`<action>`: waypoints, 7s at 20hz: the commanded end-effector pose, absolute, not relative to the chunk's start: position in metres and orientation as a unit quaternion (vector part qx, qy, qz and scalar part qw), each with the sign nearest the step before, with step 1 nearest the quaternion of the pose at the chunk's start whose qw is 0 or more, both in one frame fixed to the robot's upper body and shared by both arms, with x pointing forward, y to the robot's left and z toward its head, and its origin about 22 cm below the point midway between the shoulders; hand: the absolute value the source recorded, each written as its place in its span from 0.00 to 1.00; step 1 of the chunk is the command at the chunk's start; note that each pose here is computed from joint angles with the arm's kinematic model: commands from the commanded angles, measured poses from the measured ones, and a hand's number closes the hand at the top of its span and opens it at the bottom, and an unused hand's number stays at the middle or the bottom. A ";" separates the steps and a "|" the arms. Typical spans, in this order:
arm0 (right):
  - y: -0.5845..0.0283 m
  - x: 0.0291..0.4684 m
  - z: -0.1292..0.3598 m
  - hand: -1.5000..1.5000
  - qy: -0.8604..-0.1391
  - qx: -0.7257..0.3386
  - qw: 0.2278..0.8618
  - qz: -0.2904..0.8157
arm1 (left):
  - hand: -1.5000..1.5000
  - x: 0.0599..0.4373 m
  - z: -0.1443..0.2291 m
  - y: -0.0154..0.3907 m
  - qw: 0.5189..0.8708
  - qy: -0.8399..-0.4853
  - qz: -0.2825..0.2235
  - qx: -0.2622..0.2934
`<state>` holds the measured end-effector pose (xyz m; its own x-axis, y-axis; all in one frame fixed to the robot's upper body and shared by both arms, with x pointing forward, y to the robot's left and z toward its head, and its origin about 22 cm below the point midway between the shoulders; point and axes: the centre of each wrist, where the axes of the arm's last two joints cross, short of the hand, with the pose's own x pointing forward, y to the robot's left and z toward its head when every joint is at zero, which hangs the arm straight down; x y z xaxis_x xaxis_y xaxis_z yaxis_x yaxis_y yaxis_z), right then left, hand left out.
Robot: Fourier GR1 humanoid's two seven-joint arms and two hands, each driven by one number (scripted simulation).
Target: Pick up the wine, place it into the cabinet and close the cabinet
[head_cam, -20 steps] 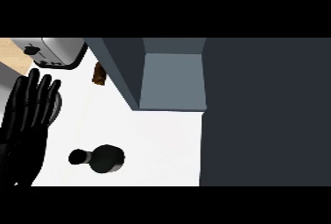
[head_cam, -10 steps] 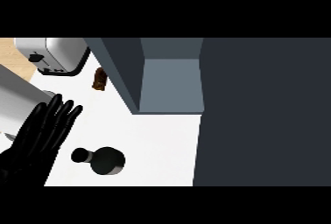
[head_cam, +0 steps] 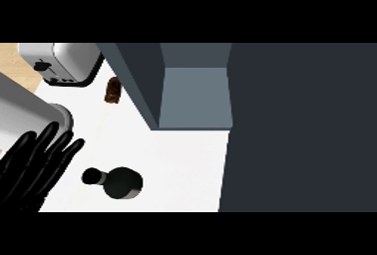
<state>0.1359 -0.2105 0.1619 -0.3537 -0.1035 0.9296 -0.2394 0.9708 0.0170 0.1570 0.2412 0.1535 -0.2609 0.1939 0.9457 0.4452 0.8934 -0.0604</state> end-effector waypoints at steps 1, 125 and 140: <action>-0.210 0.105 0.184 0.00 -0.826 0.112 0.550 0.058 | 0.00 0.130 0.183 0.244 0.560 -0.789 -0.111 -0.226; -0.178 0.080 0.201 0.00 -0.824 0.101 0.553 0.067 | 1.00 0.234 -0.118 0.282 0.643 -0.758 -0.004 -0.106; -0.187 0.072 0.211 0.00 -0.821 0.102 0.558 0.069 | 1.00 0.207 -0.073 0.218 0.629 -0.756 -0.023 -0.180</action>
